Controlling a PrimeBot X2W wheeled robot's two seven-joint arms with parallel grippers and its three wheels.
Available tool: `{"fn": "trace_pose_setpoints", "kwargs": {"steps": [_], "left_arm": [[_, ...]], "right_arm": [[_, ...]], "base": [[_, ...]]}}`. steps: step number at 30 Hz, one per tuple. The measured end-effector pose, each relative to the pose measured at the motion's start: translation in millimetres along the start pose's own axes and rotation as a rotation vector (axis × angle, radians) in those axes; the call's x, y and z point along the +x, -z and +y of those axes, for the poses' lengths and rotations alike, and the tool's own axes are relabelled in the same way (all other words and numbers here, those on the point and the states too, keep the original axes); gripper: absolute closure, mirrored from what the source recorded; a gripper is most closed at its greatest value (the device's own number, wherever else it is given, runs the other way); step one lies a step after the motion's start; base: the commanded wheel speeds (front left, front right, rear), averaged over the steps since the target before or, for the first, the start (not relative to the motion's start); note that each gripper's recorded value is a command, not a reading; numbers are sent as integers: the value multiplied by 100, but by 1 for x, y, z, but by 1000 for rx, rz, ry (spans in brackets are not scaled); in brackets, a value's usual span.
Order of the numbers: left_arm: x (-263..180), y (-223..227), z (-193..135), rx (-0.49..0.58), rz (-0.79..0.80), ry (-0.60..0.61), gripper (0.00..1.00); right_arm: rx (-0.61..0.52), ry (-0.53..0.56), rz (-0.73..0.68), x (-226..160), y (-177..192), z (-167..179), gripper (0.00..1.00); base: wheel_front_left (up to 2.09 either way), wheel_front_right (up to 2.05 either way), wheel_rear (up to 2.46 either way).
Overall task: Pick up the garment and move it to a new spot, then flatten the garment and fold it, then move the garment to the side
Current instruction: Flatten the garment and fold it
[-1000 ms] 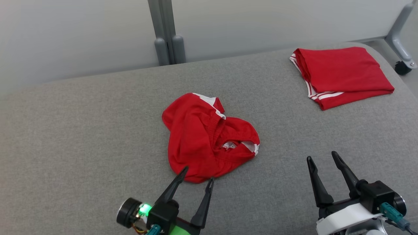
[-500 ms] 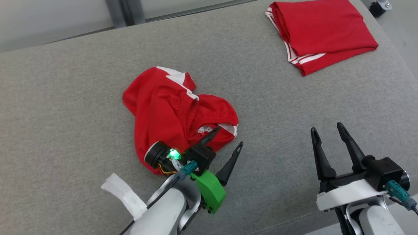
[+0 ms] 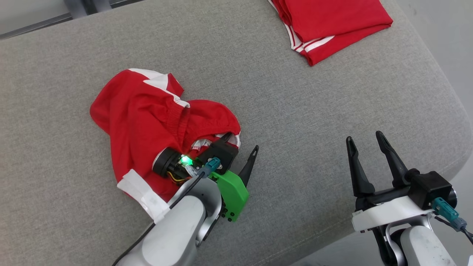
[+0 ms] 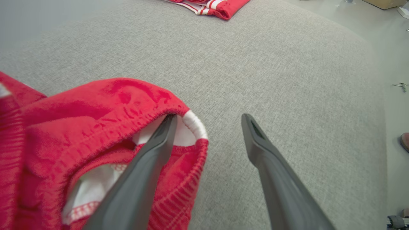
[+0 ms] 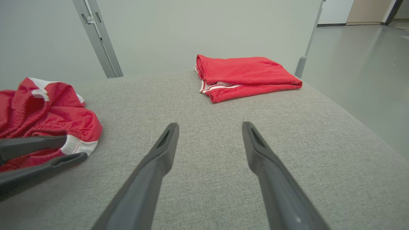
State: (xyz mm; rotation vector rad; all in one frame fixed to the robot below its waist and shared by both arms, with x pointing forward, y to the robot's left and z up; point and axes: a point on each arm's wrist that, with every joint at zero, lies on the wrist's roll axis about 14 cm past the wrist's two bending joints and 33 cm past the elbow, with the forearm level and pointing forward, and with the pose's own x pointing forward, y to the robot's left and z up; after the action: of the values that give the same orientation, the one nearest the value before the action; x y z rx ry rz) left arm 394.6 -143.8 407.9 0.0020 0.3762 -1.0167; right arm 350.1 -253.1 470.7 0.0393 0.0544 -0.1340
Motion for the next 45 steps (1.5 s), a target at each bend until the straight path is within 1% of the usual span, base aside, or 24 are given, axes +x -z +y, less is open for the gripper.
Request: {"fn": "trace_pose_setpoints", "kwargs": {"steps": [1,2,3,4,5,9,12,15,17,20,22,24,27,29,30,32,36,38,41,43,45], "left_arm": [[2,-2,2,-2,-7,-7,0],[2,-2,3,-3,-8,-9,15],[3,-2,3,0,-6,-9,55],[3,-2,5,2,-6,-13,84],[3,-2,7,5,-10,-17,100],[2,-9,10,15,-28,-23,100],[3,-31,7,15,-81,-2,100],[5,-63,3,23,-144,38,100],[4,-99,0,14,-212,68,100],[-5,-164,-1,48,-337,97,100],[-17,-207,0,111,-422,95,100],[-34,-247,2,150,-502,91,100],[-59,-280,6,183,-565,76,100],[-72,-287,13,173,-572,56,100],[-78,-287,18,169,-570,39,100],[-87,-273,26,110,-542,23,100],[-93,-198,47,-63,-376,-32,100],[-102,-155,61,-162,-303,-89,100],[-119,-100,79,-278,-238,-194,100],[-131,-73,86,-345,-221,-254,100],[-145,-48,95,-389,-206,-320,100]], "right_arm": [[0,3,2,0,0,-1,0],[0,5,2,0,1,-1,0],[0,8,3,1,1,-2,0],[0,11,3,1,1,-2,0],[1,12,3,1,1,-2,0],[5,16,1,0,0,-2,0],[11,19,-5,-1,-1,-2,0],[14,20,-15,-1,-4,-2,0],[16,20,-26,-2,-7,-2,0],[15,19,-41,-3,-12,-3,0],[14,12,-48,-4,-14,-2,0],[14,3,-56,-4,-16,0,0],[14,-14,-61,-4,-18,3,0],[12,-28,-64,-3,-18,6,0],[11,-37,-66,-2,-19,8,0],[9,-56,-69,1,-20,13,0],[8,-92,-68,8,-19,21,0],[5,-108,-67,11,-18,25,0],[2,-135,-60,16,-16,30,0],[8,-151,-55,19,-14,34,0],[17,-170,-49,22,-12,38,0]], "base": [[0,0,0],[0,0,0],[0,0,0],[0,0,0],[0,0,0],[0,0,0],[0,0,0],[0,0,0],[0,0,0],[0,0,0],[0,0,0],[0,0,0],[0,0,0],[0,0,0],[0,0,0],[0,0,0],[0,0,0],[0,0,0],[0,0,0],[0,0,0],[0,0,0]]}}
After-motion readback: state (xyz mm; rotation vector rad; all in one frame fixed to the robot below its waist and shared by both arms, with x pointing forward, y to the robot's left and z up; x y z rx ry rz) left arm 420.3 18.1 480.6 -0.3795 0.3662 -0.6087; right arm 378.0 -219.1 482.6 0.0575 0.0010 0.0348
